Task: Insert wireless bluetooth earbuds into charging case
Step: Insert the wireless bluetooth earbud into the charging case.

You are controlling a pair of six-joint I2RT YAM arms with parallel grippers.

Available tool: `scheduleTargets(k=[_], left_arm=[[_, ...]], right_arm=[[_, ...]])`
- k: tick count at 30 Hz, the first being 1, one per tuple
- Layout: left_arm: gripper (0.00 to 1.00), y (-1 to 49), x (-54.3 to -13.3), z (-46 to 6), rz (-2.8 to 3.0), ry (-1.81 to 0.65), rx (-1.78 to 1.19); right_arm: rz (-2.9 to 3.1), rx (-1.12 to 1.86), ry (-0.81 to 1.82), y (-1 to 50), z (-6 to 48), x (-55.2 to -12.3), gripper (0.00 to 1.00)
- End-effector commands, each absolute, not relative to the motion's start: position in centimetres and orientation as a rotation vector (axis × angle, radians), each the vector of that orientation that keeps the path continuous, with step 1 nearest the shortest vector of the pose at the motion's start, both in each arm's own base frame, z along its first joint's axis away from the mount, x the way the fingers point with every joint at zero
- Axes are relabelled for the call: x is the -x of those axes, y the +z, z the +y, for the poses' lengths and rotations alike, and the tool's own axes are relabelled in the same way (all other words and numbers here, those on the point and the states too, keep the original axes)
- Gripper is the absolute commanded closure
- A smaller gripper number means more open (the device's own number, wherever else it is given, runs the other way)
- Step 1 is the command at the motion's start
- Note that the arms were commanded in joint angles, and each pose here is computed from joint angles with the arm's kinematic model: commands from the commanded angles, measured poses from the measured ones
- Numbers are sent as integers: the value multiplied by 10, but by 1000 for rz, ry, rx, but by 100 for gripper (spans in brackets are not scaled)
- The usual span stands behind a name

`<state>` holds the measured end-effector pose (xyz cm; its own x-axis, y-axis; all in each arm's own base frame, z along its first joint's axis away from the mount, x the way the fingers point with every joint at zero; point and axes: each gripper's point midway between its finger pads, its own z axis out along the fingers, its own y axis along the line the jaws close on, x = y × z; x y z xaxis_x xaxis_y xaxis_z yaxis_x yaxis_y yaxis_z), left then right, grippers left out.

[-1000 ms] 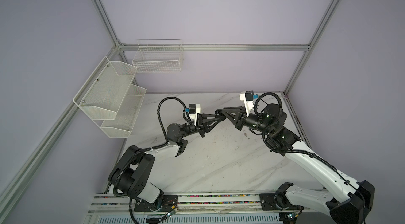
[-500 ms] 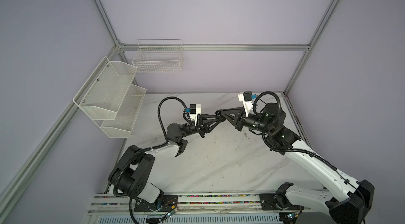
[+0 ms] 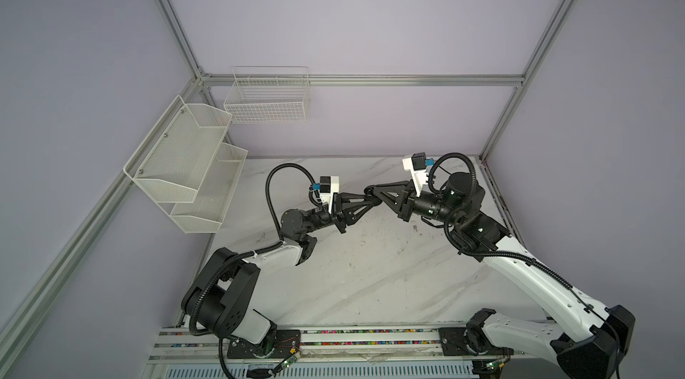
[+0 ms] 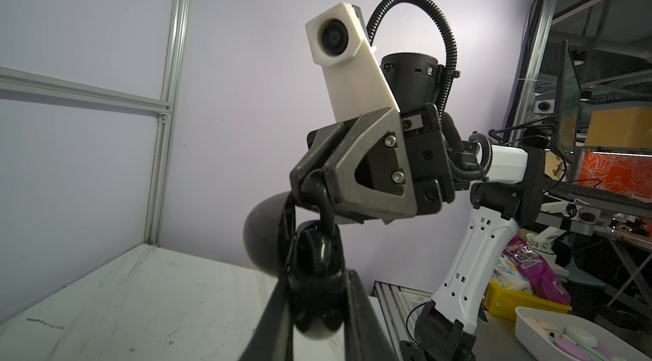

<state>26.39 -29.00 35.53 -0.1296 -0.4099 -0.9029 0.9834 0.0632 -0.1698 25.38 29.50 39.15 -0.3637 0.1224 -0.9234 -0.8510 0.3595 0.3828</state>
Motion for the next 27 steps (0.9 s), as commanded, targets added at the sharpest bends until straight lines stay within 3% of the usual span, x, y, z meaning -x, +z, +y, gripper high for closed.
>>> scheduleTargets(k=[1, 27], left_arm=[[100, 387, -248, -276, 890, -1344, -761], [100, 384, -250, -276, 891, -1331, -760]], right_arm=[[1646, 664, 1176, 387, 293, -253, 100], [1626, 623, 1185, 403, 288, -259, 100]])
